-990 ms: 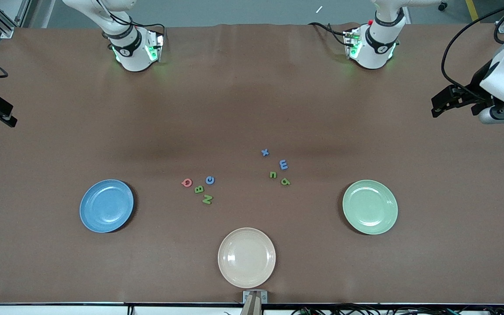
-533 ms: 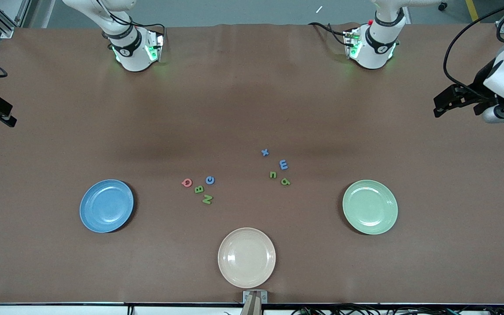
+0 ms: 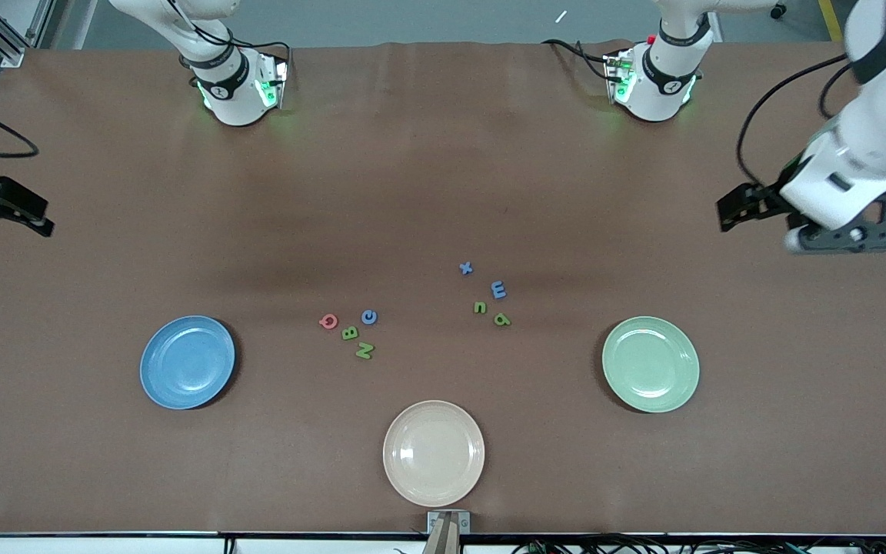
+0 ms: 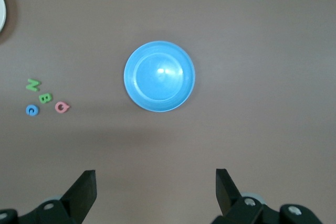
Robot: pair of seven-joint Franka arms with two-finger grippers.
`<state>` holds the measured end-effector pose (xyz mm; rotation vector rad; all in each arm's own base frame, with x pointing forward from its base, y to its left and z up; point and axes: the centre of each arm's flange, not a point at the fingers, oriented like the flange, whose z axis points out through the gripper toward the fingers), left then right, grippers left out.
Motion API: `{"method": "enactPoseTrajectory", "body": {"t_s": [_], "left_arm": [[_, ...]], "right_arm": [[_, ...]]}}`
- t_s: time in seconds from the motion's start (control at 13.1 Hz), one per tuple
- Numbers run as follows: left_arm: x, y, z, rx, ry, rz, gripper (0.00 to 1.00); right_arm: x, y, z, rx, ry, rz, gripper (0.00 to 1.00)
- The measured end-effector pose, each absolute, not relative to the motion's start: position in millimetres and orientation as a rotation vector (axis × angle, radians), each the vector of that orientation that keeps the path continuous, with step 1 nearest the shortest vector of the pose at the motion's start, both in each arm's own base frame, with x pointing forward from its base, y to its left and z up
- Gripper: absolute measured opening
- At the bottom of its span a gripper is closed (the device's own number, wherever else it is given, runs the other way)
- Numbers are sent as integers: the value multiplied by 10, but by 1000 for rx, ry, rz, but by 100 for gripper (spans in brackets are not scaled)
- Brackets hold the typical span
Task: Sort uppercase to blue plate, lowercase to green plate
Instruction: 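Swing both grippers out from rest toward the scattered foam letters, then lower the right gripper onto the blue C while the left gripper lowers onto b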
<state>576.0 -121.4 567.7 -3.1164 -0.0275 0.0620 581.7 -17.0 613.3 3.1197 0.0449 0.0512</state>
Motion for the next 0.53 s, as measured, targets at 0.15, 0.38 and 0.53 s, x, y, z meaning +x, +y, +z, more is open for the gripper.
{"method": "enactPoseTrajectory", "body": {"t_s": [0.15,0.38,0.53], "left_arm": [[5923,-1544,5337,-3123,-63,46,100],[6128,-2077,4707,-3131,-261,27,100],[6221,-2344,4297,-3128,-404,20,98]], "right_arm": [[5994,54,5809,3122,105,-7,100],[6215,398,5263,3123,191,-112,100],[6289,664,4945,3172,200,-191,100]]}}
